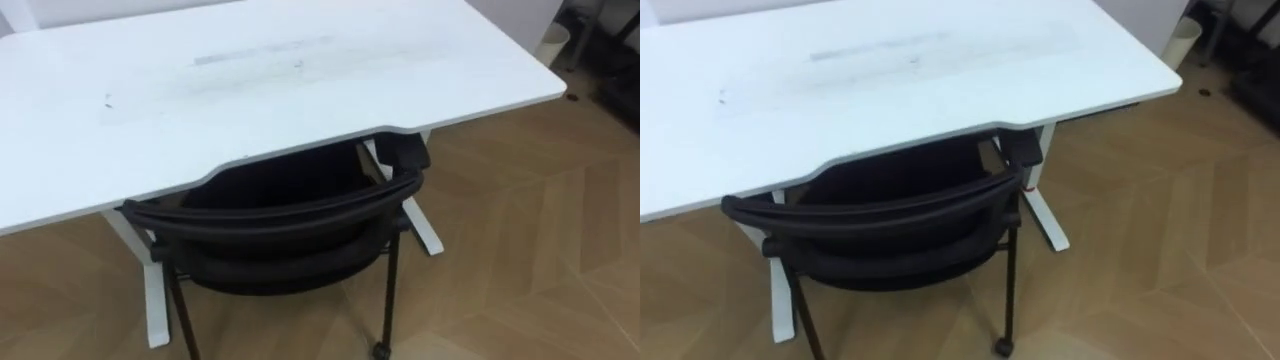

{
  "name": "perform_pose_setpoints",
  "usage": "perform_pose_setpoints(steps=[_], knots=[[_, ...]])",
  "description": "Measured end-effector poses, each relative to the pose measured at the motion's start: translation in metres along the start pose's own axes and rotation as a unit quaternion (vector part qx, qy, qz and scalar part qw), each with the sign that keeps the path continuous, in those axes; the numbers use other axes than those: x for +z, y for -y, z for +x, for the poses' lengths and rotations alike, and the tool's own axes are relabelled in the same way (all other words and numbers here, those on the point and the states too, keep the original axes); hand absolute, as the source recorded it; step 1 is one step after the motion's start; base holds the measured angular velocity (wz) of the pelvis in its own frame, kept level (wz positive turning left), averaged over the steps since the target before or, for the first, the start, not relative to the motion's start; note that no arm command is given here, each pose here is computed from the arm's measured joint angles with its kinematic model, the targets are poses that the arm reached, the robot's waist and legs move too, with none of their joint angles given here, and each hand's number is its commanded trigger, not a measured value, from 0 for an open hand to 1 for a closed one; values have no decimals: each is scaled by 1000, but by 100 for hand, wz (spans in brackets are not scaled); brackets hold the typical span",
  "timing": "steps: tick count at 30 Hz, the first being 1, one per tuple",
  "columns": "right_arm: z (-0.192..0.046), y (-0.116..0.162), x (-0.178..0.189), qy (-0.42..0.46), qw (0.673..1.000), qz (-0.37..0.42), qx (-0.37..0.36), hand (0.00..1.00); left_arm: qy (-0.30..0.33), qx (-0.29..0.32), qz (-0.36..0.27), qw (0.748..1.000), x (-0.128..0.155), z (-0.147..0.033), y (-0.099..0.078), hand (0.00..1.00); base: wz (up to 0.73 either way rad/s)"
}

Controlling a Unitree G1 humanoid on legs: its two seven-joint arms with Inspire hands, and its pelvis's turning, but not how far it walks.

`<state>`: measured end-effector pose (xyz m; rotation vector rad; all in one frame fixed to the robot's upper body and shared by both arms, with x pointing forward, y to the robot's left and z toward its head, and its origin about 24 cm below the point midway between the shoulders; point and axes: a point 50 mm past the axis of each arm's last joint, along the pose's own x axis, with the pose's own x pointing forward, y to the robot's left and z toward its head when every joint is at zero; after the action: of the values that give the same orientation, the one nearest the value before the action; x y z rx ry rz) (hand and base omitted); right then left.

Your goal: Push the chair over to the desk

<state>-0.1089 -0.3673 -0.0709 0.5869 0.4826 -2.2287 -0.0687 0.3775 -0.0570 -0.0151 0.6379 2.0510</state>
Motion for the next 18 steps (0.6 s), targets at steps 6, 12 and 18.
perform_pose_setpoints(steps=[6,12,18], knots=[[-7,75,-97,-113,933,-341,16,0,-147,-58,235,959,-109,-26,-52,0,-6],[-58,-1,-151,-70,756,-592,271,0,-37,-328,464,822,-131,-88,20,0,5],[-122,-61,-184,-8,594,-657,464,0,157,-551,504,646,-117,-174,96,0,1]])
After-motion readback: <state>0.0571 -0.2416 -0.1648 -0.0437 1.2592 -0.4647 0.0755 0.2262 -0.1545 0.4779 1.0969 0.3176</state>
